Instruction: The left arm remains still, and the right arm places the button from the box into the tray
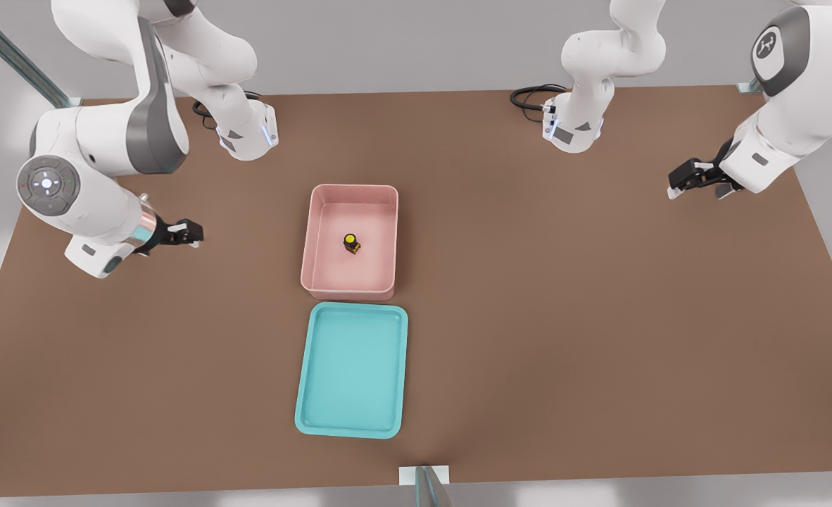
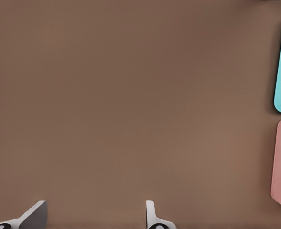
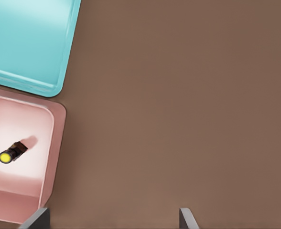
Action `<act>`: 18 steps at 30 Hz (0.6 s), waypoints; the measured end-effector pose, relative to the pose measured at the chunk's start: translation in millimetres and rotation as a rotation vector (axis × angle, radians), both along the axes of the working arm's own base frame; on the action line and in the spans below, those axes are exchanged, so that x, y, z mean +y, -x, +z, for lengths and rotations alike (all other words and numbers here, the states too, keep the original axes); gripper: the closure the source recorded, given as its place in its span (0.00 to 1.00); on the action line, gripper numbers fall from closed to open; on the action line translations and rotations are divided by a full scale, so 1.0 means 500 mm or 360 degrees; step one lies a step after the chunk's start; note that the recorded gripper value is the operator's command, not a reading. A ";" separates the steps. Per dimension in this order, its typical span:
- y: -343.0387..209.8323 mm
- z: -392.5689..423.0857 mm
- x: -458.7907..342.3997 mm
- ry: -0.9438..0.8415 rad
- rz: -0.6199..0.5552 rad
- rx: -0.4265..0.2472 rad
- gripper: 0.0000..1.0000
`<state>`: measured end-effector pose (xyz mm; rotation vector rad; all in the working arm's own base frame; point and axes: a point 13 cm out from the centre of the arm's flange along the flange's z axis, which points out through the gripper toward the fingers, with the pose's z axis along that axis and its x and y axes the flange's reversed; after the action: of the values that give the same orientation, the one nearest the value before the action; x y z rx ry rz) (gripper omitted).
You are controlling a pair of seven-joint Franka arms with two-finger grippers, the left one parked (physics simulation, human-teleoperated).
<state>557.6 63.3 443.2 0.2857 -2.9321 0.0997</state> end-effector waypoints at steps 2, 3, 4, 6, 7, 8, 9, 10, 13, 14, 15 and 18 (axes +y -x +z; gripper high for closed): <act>0.001 -0.006 0.006 -0.0001 0.0016 0.0014 0.00; 0.003 -0.020 0.037 -0.0009 0.0061 0.0038 0.00; 0.014 -0.043 0.120 -0.0013 0.0163 0.0072 0.00; 0.084 -0.115 0.367 0.0008 0.0438 0.0156 0.00; 0.128 -0.166 0.466 0.0018 0.0521 0.0207 0.00; 0.166 -0.224 0.525 0.0028 0.0538 0.0266 0.00; 0.206 -0.282 0.558 0.0049 0.0521 0.0320 0.00; 0.241 -0.342 0.565 0.0079 0.0472 0.0360 0.00; 0.294 -0.478 0.530 0.0139 0.0217 0.0381 0.00; 0.305 -0.507 0.518 0.0147 0.0133 0.0361 0.00; 0.313 -0.525 0.511 0.0151 0.0059 0.0331 0.00; 0.324 -0.555 0.522 0.0131 -0.0113 0.0250 0.00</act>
<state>395.8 324.4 165.8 0.1688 -2.7705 0.1784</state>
